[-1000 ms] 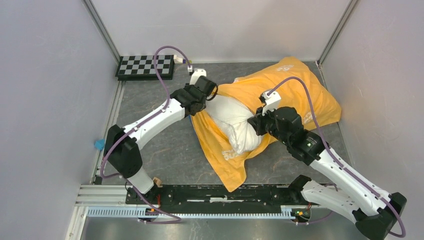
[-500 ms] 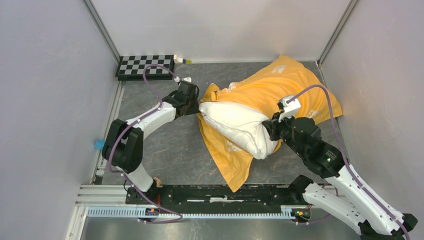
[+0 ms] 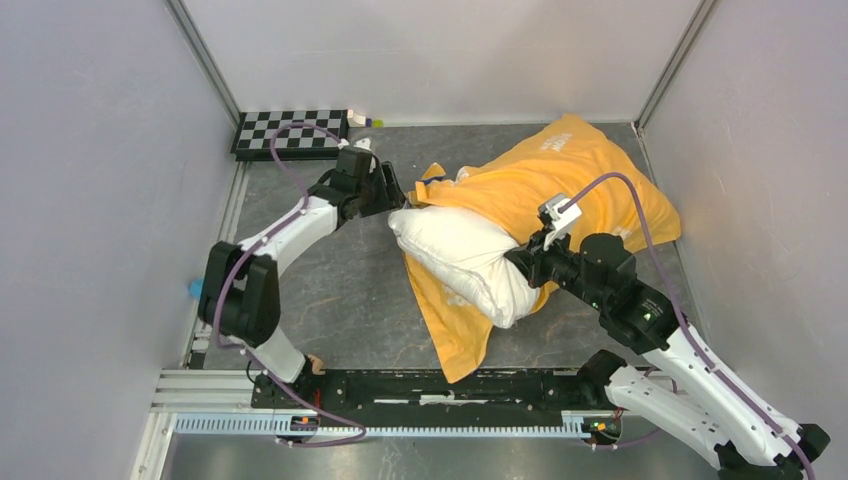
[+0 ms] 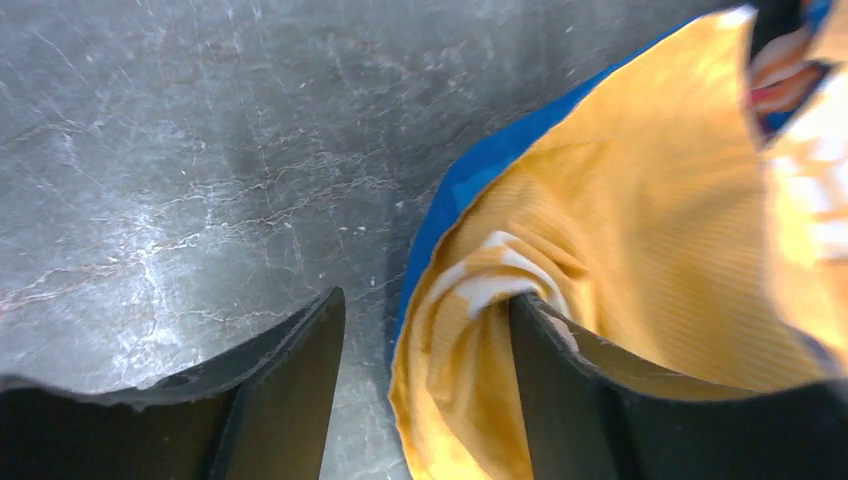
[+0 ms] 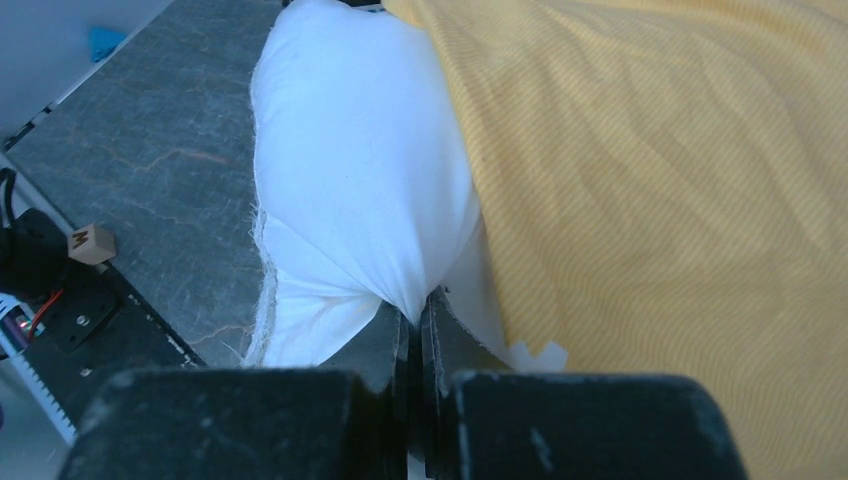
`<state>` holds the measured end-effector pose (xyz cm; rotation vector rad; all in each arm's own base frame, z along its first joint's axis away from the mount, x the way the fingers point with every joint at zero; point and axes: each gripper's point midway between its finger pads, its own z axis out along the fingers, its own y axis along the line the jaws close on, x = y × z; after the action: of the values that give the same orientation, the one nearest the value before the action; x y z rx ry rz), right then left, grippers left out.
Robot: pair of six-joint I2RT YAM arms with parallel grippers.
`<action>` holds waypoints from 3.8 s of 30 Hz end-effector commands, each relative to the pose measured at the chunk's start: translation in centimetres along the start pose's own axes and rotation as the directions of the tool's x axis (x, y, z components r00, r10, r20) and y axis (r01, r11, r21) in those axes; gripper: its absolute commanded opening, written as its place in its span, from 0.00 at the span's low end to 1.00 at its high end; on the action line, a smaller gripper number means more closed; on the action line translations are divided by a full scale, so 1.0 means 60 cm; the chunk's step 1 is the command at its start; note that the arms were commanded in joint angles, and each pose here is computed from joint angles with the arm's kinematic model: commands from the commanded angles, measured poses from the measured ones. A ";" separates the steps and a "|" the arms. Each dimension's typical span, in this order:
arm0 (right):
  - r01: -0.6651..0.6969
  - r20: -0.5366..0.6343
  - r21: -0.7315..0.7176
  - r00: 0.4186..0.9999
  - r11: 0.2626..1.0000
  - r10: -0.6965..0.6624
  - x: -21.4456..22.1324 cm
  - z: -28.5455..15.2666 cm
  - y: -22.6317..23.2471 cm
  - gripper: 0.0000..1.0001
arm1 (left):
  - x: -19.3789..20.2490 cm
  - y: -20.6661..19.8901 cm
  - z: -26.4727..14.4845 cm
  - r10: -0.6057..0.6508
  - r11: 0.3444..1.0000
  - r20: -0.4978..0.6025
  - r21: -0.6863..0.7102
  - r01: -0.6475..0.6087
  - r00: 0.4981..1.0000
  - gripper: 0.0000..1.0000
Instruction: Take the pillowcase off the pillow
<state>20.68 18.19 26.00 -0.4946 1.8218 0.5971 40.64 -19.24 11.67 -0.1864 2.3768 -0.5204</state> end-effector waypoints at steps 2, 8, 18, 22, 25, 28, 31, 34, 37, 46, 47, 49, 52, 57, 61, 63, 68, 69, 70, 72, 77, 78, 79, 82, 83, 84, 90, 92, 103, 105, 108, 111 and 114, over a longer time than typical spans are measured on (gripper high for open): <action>0.050 0.176 -0.238 0.984 0.970 -0.008 -0.075 -0.001 0.075 0.00 | -0.086 -0.043 -0.135 0.021 0.995 0.229 0.089 -0.043 0.973 0.74; 0.036 0.167 -0.282 0.986 0.959 0.012 -0.057 0.019 0.086 0.01 | -0.049 -0.038 -0.230 -0.021 0.989 0.255 0.144 -0.017 0.967 0.83; -0.050 0.148 -0.428 0.981 0.902 0.125 -0.039 0.065 0.129 0.01 | 0.079 -0.120 -0.361 -0.227 0.873 0.098 0.460 0.158 0.969 1.00; -0.043 0.117 -0.471 0.987 0.881 0.111 -0.035 0.091 0.170 0.00 | 0.111 -0.119 -0.368 -0.271 0.849 0.044 0.483 0.217 0.962 1.00; 0.000 0.103 -0.488 0.993 0.873 0.057 -0.040 0.110 0.214 0.01 | 0.131 -0.112 -0.355 -0.282 0.850 0.006 0.466 0.247 0.959 1.00; 0.018 0.070 -0.512 0.997 0.859 0.020 -0.044 0.127 0.242 0.19 | 0.144 -0.109 -0.344 -0.281 0.852 -0.026 0.453 0.262 0.959 1.00; 0.012 0.014 -0.444 1.000 0.896 -0.007 -0.029 0.144 0.227 0.63 | 0.154 -0.113 -0.346 -0.269 0.847 -0.048 0.464 0.260 0.962 1.00; 0.024 0.010 -0.330 1.000 0.944 -0.022 -0.012 0.141 0.184 0.88 | 0.169 -0.115 -0.349 -0.276 0.841 -0.062 0.467 0.272 0.959 1.00; 0.043 0.029 -0.245 0.999 0.969 -0.037 -0.002 0.121 0.148 0.98 | 0.187 -0.113 -0.347 -0.288 0.837 -0.086 0.462 0.294 0.954 1.00; 0.097 -0.004 -0.048 0.995 0.994 -0.097 0.014 0.087 0.074 0.98 | 0.226 -0.102 -0.319 -0.261 0.874 -0.091 0.400 0.276 0.961 1.00; 0.101 -0.010 -0.038 0.995 0.994 -0.101 0.017 0.086 0.070 0.98 | 0.229 -0.104 -0.316 -0.256 0.878 -0.096 0.394 0.273 0.962 1.00; 0.115 -0.036 -0.050 0.992 0.992 -0.117 0.027 0.090 0.073 0.98 | 0.240 -0.106 -0.310 -0.251 0.885 -0.118 0.374 0.277 0.961 1.00; 0.123 -0.094 -0.123 0.986 0.985 -0.135 0.045 0.101 0.095 0.98 | 0.244 -0.066 -0.296 -0.292 0.929 -0.087 0.211 0.304 0.952 1.00; 0.142 -0.159 -0.157 0.973 0.977 -0.167 0.075 0.118 0.109 0.98 | 0.238 0.023 -0.306 -0.328 0.943 0.028 -0.055 0.329 0.944 1.00; 0.161 -0.178 -0.161 0.966 0.974 -0.189 0.086 0.124 0.112 0.98 | 0.247 0.030 -0.313 -0.338 0.940 0.019 -0.045 0.339 0.941 1.00; 0.169 -0.185 -0.167 0.962 0.971 -0.199 0.090 0.125 0.115 0.98 | 0.251 0.030 -0.316 -0.336 0.941 0.011 -0.032 0.336 0.942 1.00; 0.187 -0.177 -0.230 0.957 0.955 -0.230 0.089 0.121 0.134 0.98 | 0.269 -0.008 -0.312 -0.265 0.957 -0.066 0.107 0.271 0.962 1.00; 0.187 -0.170 -0.257 0.957 0.948 -0.235 0.088 0.118 0.143 0.98 | 0.272 -0.032 -0.313 -0.245 0.948 -0.094 0.185 0.258 0.965 1.00; 0.189 -0.158 -0.269 0.958 0.944 -0.237 0.083 0.116 0.148 0.98 | 0.276 -0.064 -0.316 -0.228 0.922 -0.127 0.290 0.256 0.965 1.00; 0.187 -0.151 -0.304 0.959 0.934 -0.241 0.082 0.110 0.159 0.98 | 0.286 -0.089 -0.315 -0.243 0.879 -0.169 0.379 0.290 0.955 1.00; 0.215 -0.176 -0.304 0.945 0.928 -0.276 0.095 0.109 0.167 0.98 | 0.296 -0.072 -0.285 -0.278 0.893 -0.164 0.318 0.318 0.946 1.00; 0.230 -0.192 -0.247 0.940 0.941 -0.281 0.097 0.112 0.153 0.98 | 0.296 -0.066 -0.280 -0.272 0.904 -0.157 0.297 0.308 0.949 1.00; 0.245 -0.207 -0.188 0.937 0.951 -0.282 0.098 0.115 0.137 0.98 | 0.296 -0.062 -0.277 -0.265 0.912 -0.149 0.281 0.298 0.953 1.00; 0.295 -0.260 0.046 0.926 0.954 -0.274 0.097 0.115 0.067 0.94 | 0.297 -0.057 -0.268 -0.258 0.919 -0.139 0.270 0.287 0.956 1.00; 0.304 -0.261 0.099 0.927 0.948 -0.270 0.093 0.113 0.051 0.91 | 0.296 -0.060 -0.265 -0.256 0.916 -0.131 0.284 0.283 0.958 1.00; 0.306 -0.258 0.131 0.929 0.943 -0.266 0.089 0.109 0.042 0.86 | 0.298 -0.063 -0.261 -0.246 0.912 -0.130 0.305 0.275 0.961 0.99; 0.290 -0.214 0.240 0.947 0.926 -0.241 0.073 0.092 0.011 0.70 | 0.307 -0.058 -0.247 -0.267 0.883 -0.096 0.375 0.283 0.959 0.44; 0.298 -0.217 0.301 0.946 0.906 -0.240 0.073 0.085 -0.008 0.69 | 0.298 -0.040 -0.246 -0.291 0.893 -0.048 0.343 0.290 0.955 0.26; 0.192 -0.201 0.665 0.977 0.721 -0.076 0.092 0.029 -0.175 0.41 | 0.168 0.086 -0.306 -0.211 0.977 0.204 0.052 0.204 0.956 0.02; 0.110 -0.144 0.715 0.990 0.691 -0.009 0.095 0.011 -0.211 0.36 | 0.147 0.104 -0.305 -0.256 0.966 0.234 0.025 0.258 0.938 0.02; 0.005 -0.068 0.750 0.995 0.662 0.069 0.101 -0.012 -0.256 0.28 | 0.117 0.128 -0.304 -0.320 0.943 0.279 0.003 0.332 0.905 0.02; -0.038 -0.033 0.786 0.994 0.617 0.104 0.103 -0.037 -0.288 0.17 | 0.089 0.153 -0.309 -0.354 0.925 0.317 -0.023 0.380 0.880 0.02; -0.074 -0.007 0.800 0.991 0.595 0.133 0.104 -0.049 -0.303 0.14 | 0.057 0.176 -0.328 -0.325 0.925 0.366 -0.070 0.374 0.872 0.02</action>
<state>27.85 10.46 18.79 0.0142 1.9726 0.1482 23.05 -11.97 17.28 -0.6320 2.1512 -0.8354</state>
